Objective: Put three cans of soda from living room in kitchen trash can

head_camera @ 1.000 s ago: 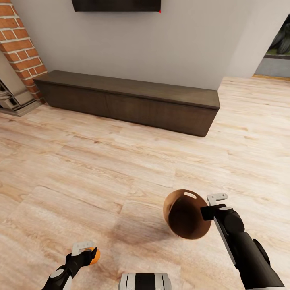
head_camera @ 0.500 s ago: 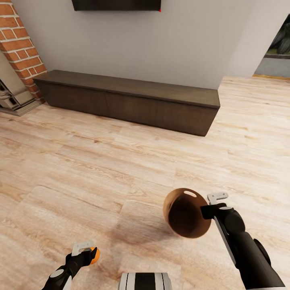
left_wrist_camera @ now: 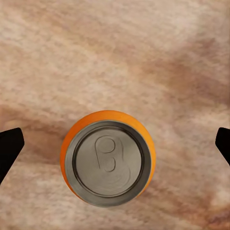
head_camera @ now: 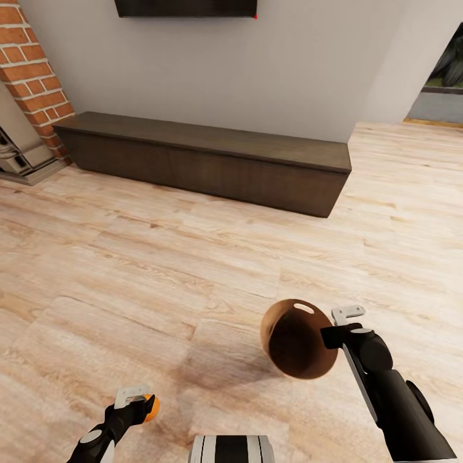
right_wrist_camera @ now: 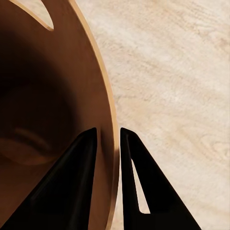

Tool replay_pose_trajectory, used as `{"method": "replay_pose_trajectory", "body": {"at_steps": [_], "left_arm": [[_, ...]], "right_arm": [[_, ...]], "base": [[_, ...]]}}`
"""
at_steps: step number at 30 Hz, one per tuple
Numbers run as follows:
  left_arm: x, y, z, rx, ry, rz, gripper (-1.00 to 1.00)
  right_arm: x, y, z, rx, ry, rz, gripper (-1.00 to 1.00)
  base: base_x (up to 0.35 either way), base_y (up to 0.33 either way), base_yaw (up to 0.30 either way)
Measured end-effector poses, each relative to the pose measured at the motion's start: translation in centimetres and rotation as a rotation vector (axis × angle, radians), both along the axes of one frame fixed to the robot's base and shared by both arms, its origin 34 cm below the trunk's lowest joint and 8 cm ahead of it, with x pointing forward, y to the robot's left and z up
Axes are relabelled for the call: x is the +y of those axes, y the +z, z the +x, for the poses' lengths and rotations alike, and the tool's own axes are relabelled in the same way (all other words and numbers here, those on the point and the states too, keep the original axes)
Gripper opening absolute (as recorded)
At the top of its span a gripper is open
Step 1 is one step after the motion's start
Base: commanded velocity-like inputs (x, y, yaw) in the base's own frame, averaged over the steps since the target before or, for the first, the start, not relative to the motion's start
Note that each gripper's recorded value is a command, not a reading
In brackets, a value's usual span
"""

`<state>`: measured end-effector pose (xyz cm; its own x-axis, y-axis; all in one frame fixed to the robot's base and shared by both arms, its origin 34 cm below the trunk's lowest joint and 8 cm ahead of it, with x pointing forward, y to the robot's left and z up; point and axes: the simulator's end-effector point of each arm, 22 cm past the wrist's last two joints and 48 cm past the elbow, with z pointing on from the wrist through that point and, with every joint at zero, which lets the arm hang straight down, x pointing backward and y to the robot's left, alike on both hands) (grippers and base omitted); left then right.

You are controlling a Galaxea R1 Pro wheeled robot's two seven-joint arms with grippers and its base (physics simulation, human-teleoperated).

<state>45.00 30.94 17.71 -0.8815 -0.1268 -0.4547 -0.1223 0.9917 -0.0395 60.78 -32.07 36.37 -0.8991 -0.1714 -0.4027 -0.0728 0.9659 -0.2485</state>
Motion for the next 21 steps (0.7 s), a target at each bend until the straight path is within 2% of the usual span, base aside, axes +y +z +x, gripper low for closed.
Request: {"method": "replay_pose_trajectory", "body": {"at_steps": [11, 21], "left_arm": [[0.0, 0.0, 0.0, 0.000, 0.000, 0.000, 1.00], [0.0, -2.3, -0.6, 0.001, 0.000, 0.000, 1.00]], "right_arm": [[0.0, 0.0, 0.0, 0.000, 0.000, 0.000, -1.00], [0.0, -2.2, -0.6, 0.000, 0.000, 0.000, -1.00]], "base": [[0.000, 0.000, 0.000], [0.000, 0.000, 0.000]]}}
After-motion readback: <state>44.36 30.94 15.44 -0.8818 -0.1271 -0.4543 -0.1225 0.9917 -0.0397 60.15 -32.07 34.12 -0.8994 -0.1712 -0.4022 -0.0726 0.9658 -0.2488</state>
